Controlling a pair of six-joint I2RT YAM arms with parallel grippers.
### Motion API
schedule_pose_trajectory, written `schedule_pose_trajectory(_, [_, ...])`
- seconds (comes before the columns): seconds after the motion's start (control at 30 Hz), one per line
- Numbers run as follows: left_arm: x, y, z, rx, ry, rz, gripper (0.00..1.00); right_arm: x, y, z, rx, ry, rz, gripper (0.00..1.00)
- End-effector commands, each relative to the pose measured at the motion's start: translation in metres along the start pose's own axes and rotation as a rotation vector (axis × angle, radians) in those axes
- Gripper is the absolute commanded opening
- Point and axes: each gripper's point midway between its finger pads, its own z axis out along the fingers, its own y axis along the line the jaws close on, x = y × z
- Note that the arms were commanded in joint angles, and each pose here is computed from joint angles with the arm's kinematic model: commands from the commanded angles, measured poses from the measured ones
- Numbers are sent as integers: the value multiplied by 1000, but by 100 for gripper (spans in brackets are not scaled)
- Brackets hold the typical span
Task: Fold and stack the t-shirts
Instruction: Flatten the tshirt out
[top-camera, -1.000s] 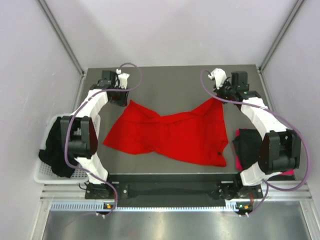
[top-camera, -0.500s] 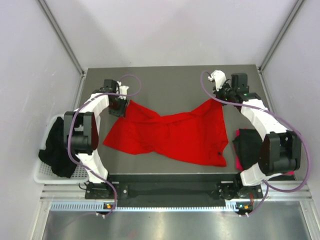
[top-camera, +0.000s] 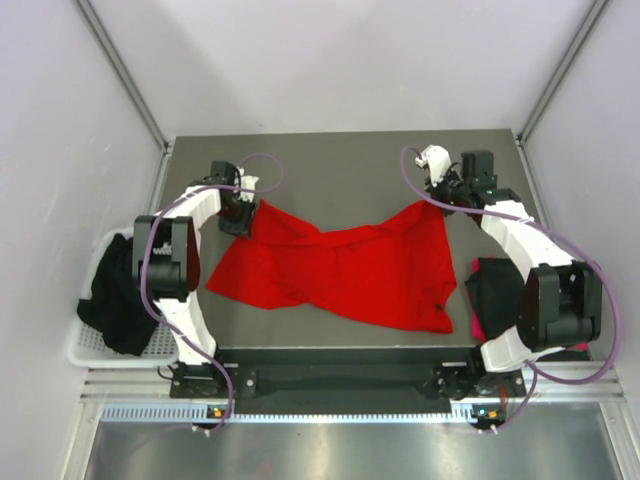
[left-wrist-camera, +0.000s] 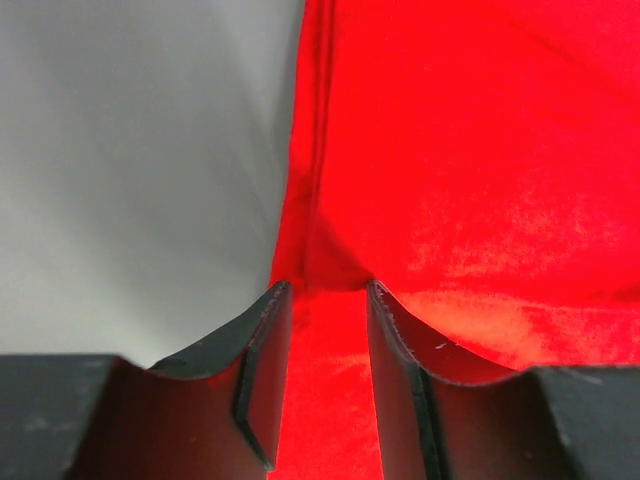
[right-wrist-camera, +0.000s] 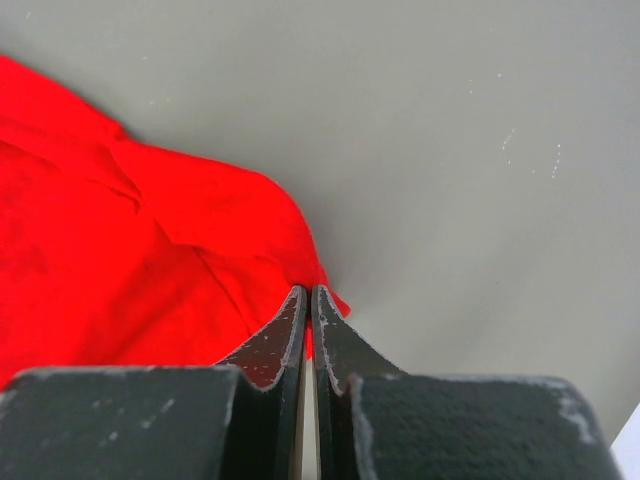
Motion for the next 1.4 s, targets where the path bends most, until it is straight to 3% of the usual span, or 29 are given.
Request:
schedule_pose_trajectory(0.0, [-18, 7, 2, -13, -44, 7, 40, -15, -6, -10, 22, -64, -8, 0])
schedule_pose_trajectory(0.43, [-26, 3, -4, 12, -61, 1, 28, -9, -4, -10, 22, -55, -13, 0])
schedule_pose_trajectory(0.53, [-27, 2, -7, 15, -64, 1, 21, -8, -3, -10, 22, -55, -13, 0])
schedule_pose_trajectory(0.63, [-27, 1, -12, 21, -61, 2, 3, -10, -4, -12, 25, -60, -12, 0])
schedule_pose_trajectory(0.73, [-37, -2, -32, 19, -99, 18, 0, -24, -8, -29, 57, -100, 1, 0])
schedule_pose_trajectory(0.83, [-52, -6, -75, 8, -177, 53, 0, -55, -18, -65, 124, -179, -13, 0])
schedule_pose_trajectory(0.97, [-72, -12, -163, -46, -368, 131, 0, -83, -29, -118, 203, -222, -57, 0])
schedule_pose_trajectory(1.17, [-69, -29, -259, -106, -603, 180, 0, -125, -43, -221, 407, -397, -60, 0])
schedule_pose_trajectory(1.37, [-57, -48, -346, -147, -815, 226, 0, -144, -33, -300, 502, -496, -83, 0])
